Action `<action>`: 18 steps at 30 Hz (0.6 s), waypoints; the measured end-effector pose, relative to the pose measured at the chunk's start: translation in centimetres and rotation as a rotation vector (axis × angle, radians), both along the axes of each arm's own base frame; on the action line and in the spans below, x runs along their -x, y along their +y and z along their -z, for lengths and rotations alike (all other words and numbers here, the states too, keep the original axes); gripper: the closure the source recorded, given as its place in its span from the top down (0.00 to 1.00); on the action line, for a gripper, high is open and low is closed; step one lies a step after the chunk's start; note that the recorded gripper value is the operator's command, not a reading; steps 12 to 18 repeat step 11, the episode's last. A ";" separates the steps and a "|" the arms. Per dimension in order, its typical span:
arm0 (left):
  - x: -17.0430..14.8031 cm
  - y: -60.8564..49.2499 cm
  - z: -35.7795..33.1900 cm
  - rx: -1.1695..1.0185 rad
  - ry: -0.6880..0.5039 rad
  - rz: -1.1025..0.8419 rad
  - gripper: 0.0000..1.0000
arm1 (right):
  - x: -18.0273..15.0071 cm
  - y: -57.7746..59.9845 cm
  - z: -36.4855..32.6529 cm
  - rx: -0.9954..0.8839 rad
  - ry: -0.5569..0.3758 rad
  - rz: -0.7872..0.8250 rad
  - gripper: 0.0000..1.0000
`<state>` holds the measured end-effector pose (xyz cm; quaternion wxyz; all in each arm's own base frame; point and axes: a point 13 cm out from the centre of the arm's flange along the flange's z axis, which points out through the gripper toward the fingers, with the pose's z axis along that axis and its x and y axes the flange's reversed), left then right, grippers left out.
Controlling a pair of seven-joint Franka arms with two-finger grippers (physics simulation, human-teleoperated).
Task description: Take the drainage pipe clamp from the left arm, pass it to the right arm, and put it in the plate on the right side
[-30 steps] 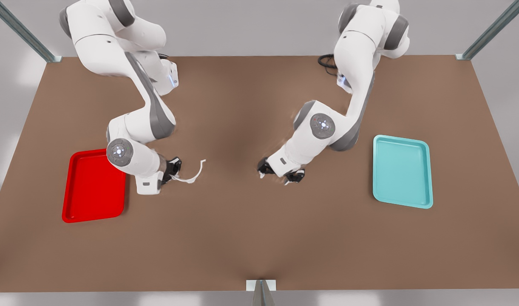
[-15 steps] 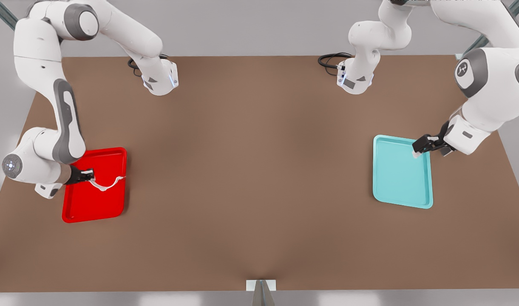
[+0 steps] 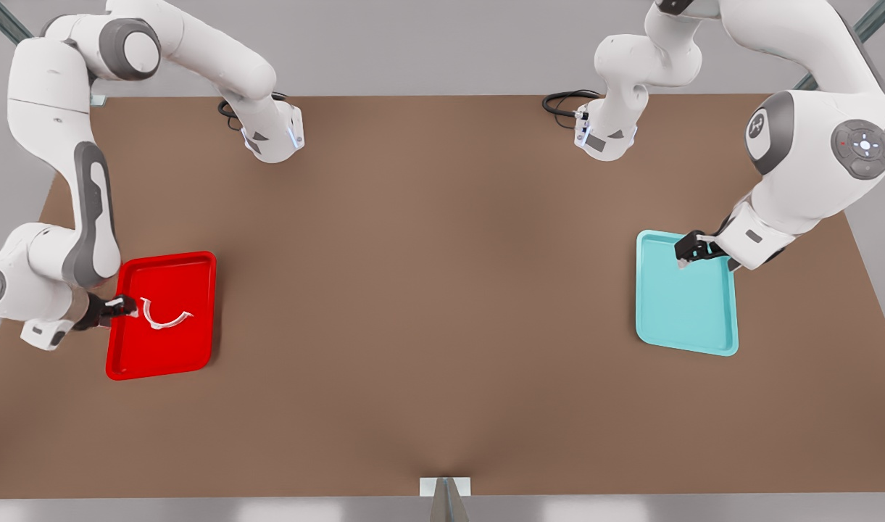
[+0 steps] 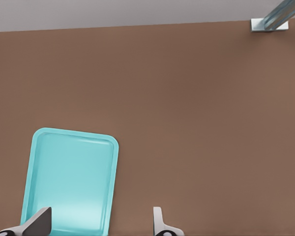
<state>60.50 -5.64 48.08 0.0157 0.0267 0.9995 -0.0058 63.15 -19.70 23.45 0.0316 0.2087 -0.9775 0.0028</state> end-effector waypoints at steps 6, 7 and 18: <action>0.2 -1.0 0.3 -0.001 0.010 0.026 1.00 | -2.4 17.3 -23.4 0.063 -0.200 -0.089 1.00; 0.2 -1.1 0.5 -0.002 0.015 0.029 1.00 | -1.2 18.2 -24.0 0.075 -0.178 -0.062 1.00; 0.3 -1.0 0.8 -0.002 0.025 0.033 1.00 | 1.8 23.3 -25.0 0.032 -0.110 -0.015 1.00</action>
